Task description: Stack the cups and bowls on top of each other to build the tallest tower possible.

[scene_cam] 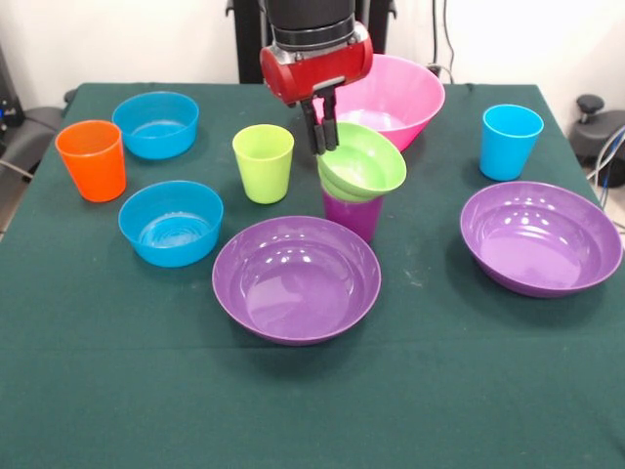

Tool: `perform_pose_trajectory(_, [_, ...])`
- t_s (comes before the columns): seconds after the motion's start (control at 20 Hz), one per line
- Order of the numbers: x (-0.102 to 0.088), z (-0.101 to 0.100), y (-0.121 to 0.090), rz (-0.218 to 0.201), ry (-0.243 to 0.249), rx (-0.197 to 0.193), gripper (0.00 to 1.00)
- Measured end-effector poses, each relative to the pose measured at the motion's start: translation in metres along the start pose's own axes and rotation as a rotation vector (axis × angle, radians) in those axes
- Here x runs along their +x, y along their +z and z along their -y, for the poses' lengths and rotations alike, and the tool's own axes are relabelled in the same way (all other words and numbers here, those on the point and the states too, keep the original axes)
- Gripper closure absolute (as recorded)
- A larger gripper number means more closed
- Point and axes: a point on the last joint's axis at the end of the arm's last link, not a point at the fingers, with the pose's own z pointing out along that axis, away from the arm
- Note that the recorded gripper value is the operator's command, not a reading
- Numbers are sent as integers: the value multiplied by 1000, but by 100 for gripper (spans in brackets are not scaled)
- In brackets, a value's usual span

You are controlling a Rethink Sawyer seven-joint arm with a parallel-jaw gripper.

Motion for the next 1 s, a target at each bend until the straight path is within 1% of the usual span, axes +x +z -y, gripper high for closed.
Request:
perform_pose_trajectory(0.25, [-2, -6, 2, -4, -12, 1, 100])
perform_pose_trajectory(0.5, [-1, -15, 7, -15, -58, 16, 100])
perform_pose_trajectory(0.75, [4, -15, 11, -24, -92, 37, 100])
perform_pose_trajectory(1.0, [10, -11, 13, -32, -107, 53, 100])
